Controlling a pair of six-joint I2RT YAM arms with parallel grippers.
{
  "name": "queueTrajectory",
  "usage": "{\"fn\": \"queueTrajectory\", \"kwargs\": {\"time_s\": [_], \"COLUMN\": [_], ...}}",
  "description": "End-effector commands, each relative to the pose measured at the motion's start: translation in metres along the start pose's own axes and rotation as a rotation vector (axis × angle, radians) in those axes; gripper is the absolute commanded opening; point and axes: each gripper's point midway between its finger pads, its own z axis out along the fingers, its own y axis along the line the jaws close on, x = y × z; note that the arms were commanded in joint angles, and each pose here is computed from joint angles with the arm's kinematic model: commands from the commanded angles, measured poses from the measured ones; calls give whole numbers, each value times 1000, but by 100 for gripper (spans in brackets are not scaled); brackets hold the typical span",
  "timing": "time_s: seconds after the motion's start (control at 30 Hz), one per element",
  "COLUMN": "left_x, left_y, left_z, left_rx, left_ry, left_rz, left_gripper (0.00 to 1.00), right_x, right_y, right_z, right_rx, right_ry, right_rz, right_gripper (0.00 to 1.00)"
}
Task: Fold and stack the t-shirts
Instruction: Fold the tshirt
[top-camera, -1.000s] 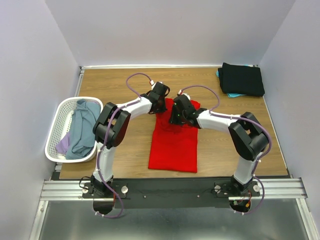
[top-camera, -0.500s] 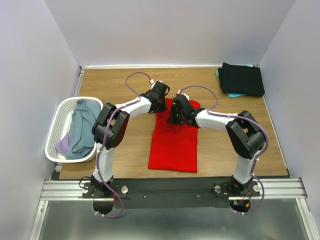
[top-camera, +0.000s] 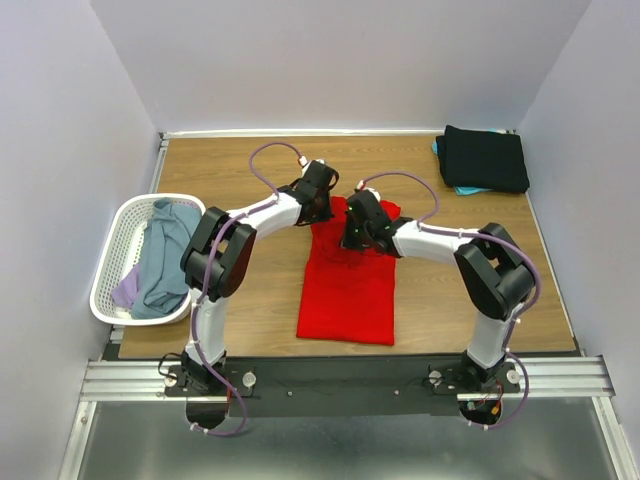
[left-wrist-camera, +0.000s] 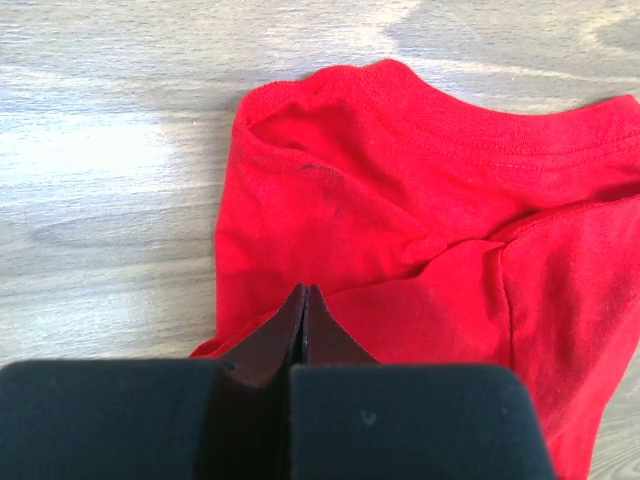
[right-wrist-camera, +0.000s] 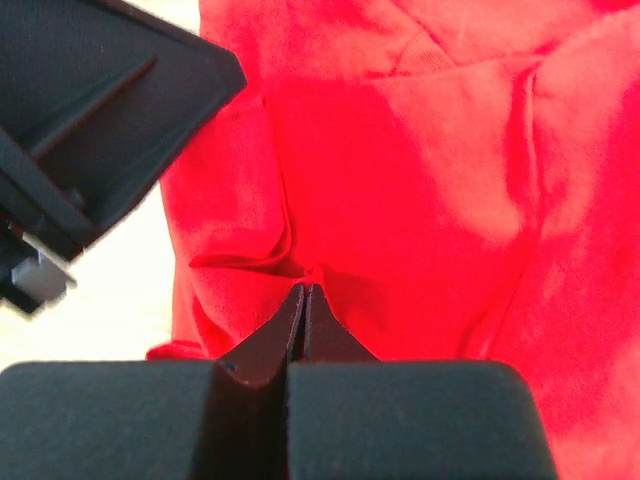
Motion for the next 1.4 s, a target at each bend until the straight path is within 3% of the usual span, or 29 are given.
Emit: {"fn": "queueTrajectory", "kwargs": {"time_s": [0.0,0.1,0.33,0.73,1.17,1.37], "left_x": [-8,-2,6,8,14,12], "left_y": [3,4,-2,4,8,6], "left_z": [-11,-9,-4,7,13,12], "left_rx": [-19,-24,-20,-72,-91,-85], "left_ry": [-32,-19,-3,4,19,15], "left_rz": [19,26,43,44,43,47], "left_gripper": [11,24,32,31,29,16], "right_x": [-11,-6,7,25,15,8], "right_y": [3,-1,-14,-30,-17,-8], "right_z": [-19,-26,-34,-40,-28,-25], "right_rx": [-12,-10,12,40,19,0], "right_ry": [-56,-55,-42,-21,-19,-23], "right_rz": [14,20,31,54,51,42], "right_gripper": [1,0,0,0,0,0]}}
